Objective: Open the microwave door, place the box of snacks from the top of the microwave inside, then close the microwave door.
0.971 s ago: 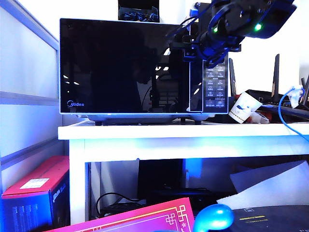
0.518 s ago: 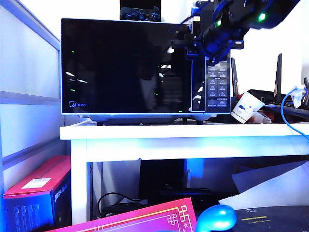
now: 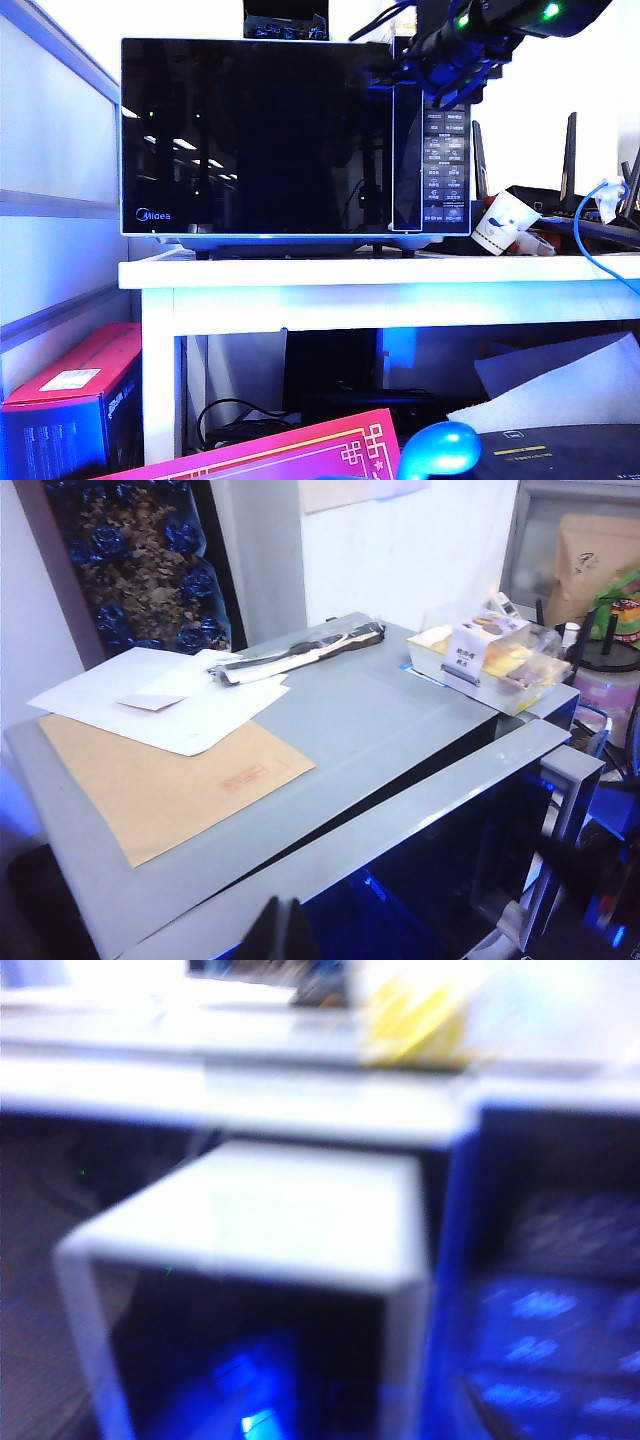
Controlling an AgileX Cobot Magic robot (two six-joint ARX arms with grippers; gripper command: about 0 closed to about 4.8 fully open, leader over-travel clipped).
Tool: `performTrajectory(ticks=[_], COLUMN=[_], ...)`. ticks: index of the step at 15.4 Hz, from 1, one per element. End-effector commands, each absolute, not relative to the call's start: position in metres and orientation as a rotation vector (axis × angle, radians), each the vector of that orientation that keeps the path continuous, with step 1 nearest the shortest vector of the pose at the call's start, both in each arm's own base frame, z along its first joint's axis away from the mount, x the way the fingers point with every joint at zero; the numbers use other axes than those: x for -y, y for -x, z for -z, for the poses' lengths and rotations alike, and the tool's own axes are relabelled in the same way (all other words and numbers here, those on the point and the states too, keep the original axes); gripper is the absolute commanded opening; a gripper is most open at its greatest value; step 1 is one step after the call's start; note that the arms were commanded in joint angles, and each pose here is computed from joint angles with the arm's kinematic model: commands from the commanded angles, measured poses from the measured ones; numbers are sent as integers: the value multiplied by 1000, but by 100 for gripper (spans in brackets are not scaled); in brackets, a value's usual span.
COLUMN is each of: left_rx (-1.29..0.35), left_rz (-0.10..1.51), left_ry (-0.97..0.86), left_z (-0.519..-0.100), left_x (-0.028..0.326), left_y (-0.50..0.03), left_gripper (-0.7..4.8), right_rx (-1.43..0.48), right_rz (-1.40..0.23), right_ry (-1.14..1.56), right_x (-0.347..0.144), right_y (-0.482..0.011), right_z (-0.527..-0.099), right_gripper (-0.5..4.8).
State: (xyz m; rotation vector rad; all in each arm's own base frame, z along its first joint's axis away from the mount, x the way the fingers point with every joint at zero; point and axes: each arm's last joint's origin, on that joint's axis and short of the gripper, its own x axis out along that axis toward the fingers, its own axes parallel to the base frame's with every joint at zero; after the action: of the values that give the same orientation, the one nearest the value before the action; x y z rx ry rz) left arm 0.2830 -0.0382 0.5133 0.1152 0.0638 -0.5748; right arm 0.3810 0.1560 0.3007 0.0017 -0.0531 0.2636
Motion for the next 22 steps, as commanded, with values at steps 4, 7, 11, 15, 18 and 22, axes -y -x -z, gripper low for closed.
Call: performTrajectory(ticks=[4,7,11,15,18,22], left_rx=[-38,-37,-13,16,10,47], left_rz=[572,572,571,568,538,563], left_ry=[-123,-123,-127,-84,-46,-31], left_z=[-517,-517,-519,-512,-496,-473], left_x=[38,38,38,40,42,58], left_y=[-281,-281,-283,-308,-339,-380], left_gripper=[-6,-6,-6,-6,-6,-6], right_rx=[121,148,169,114,100,54], right_rz=[-260,-246,-319,-559,-628,-752], right_ry=[57,72,82,-12,-5,-30], right_x=[-148,-133,-105,-71,-52,-42], right_y=[-361,-348,-342,-346,-348,-354], right_z=[-337,-358,-375,-375,-373,-363], right_gripper=[429,429,428,427,427,427])
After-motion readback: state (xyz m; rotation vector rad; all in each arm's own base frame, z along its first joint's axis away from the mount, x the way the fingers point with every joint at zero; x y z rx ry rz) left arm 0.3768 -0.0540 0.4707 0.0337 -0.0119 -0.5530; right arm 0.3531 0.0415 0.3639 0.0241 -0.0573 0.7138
